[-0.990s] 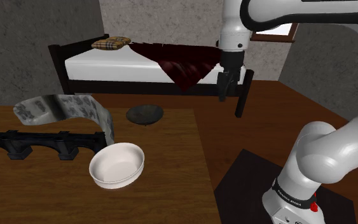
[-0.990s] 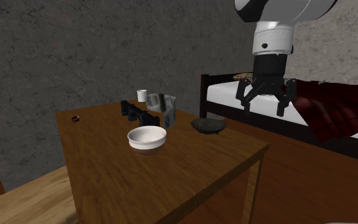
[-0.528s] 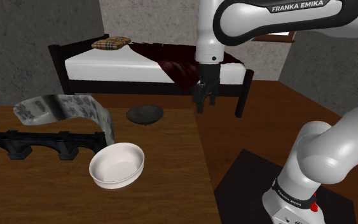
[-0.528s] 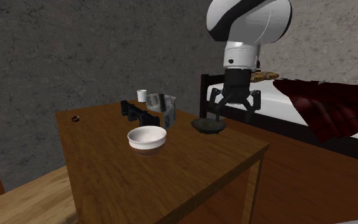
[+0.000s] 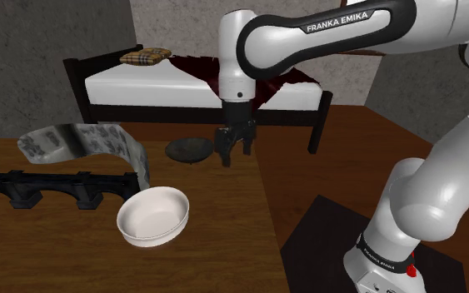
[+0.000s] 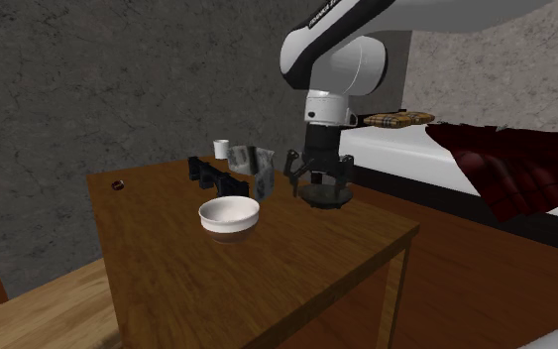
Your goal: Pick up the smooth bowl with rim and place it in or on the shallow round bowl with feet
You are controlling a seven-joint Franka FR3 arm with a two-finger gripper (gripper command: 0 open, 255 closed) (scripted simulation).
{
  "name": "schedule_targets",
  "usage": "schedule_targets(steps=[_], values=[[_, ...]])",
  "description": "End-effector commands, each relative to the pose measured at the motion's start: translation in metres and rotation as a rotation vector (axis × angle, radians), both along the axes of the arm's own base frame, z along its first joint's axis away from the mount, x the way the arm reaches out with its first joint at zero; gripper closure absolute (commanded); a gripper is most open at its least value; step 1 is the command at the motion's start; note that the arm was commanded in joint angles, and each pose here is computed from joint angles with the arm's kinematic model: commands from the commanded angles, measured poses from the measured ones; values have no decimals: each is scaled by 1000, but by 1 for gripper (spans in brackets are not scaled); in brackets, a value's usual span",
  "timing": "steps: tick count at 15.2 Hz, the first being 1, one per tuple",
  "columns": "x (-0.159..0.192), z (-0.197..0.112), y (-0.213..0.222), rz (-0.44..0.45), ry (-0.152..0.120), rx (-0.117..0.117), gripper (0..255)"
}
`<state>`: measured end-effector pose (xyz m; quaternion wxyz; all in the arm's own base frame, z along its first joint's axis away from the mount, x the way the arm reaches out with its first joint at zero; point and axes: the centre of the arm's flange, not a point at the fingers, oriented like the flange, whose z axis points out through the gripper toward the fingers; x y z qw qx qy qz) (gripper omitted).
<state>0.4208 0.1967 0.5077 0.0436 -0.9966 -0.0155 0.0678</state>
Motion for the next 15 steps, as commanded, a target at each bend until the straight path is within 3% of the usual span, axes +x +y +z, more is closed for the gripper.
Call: schedule_targets(steps=[1, 12, 15], values=[[12, -9, 20, -1, 6, 12, 0], [79, -57, 130, -2, 36, 74, 0], [77, -73, 132, -2, 36, 74, 0]])
